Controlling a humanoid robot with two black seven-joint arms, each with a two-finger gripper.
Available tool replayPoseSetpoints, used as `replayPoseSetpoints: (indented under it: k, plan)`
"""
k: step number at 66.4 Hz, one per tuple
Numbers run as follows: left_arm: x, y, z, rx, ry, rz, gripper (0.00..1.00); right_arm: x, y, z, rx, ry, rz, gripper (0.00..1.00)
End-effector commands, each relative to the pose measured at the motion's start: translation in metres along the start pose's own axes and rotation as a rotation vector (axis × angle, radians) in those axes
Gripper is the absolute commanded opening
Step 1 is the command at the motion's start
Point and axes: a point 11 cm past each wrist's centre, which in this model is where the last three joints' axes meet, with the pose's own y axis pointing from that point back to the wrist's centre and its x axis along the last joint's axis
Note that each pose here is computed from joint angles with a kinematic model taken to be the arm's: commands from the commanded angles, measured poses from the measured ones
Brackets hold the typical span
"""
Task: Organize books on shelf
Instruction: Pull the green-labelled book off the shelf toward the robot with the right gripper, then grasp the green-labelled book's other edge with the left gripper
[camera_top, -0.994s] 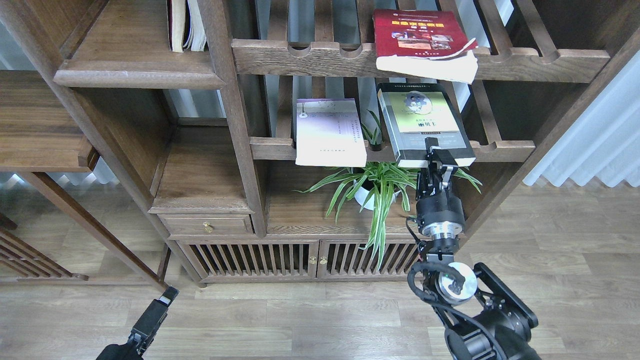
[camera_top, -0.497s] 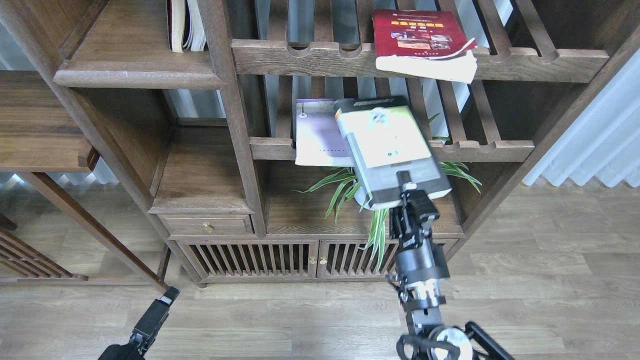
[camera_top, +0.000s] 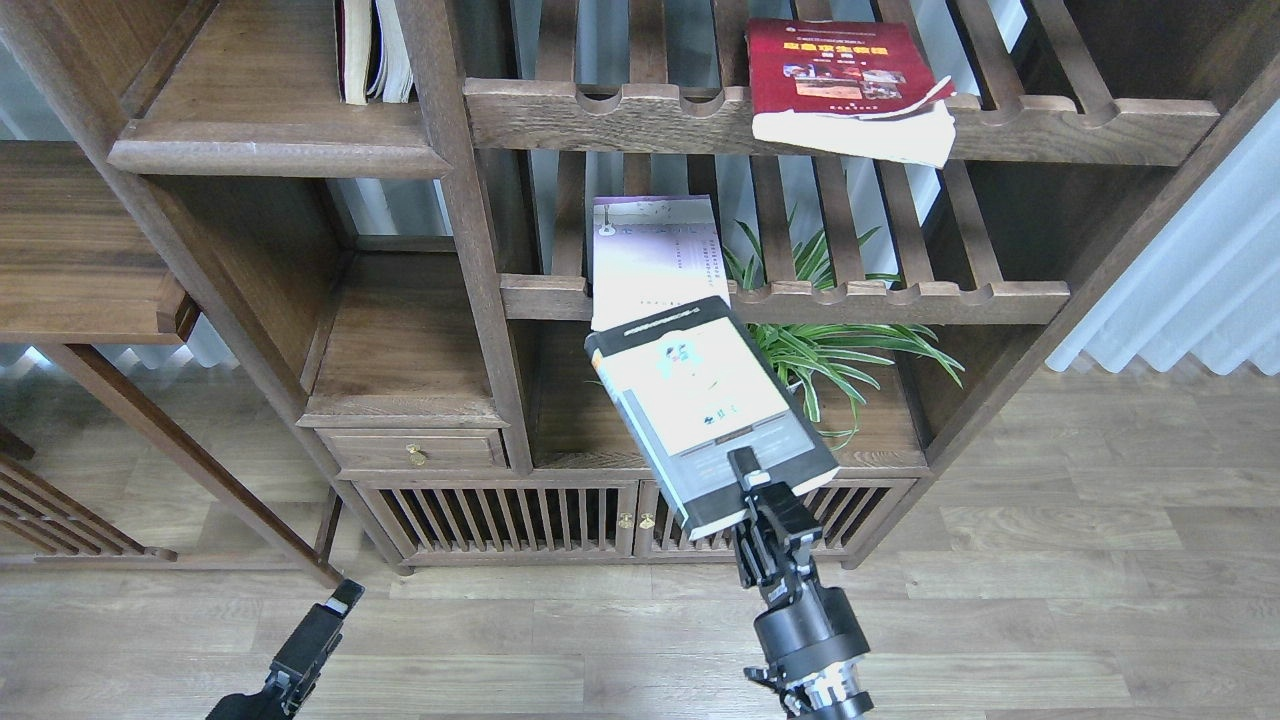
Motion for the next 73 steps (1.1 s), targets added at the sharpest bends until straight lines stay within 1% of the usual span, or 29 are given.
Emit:
replayPoseSetpoints:
  k: [1, 10, 15, 20, 28, 33, 50, 73]
  plan:
    - [-0.018, 0.002, -0.003, 0.094, 0.104, -0.056, 1.0, 0.003, 0.003, 0.006, -0.038, -0.003, 0.013, 0.04]
    - [-0.042, 0.006, -0.005, 0.194, 0.106, -0.114, 0.99, 0.008, 0.008, 0.02, -0.106, -0.009, 0.031, 0.04]
    - [-0.046, 0.009, -0.015, 0.259, 0.095, -0.121, 0.99, 0.01, 0.011, 0.03, -0.158, -0.016, 0.038, 0.04]
    - [-0.05, 0.008, -0.019, 0.287, 0.091, -0.132, 0.99, 0.011, 0.014, 0.04, -0.206, -0.022, 0.043, 0.04]
    - [-0.051, 0.007, -0.024, 0.3, 0.096, -0.135, 0.98, 0.02, 0.021, 0.044, -0.24, -0.015, 0.073, 0.04]
    - [-0.052, 0.006, -0.027, 0.306, 0.1, -0.138, 1.0, 0.023, 0.023, 0.044, -0.239, -0.012, 0.085, 0.04]
    - [-0.06, -0.003, -0.031, 0.307, 0.109, -0.168, 1.0, 0.036, 0.031, 0.043, -0.241, -0.004, 0.127, 0.04]
    - [-0.071, -0.016, -0.042, 0.307, 0.135, -0.211, 1.0, 0.037, 0.038, 0.056, -0.296, 0.015, 0.132, 0.04]
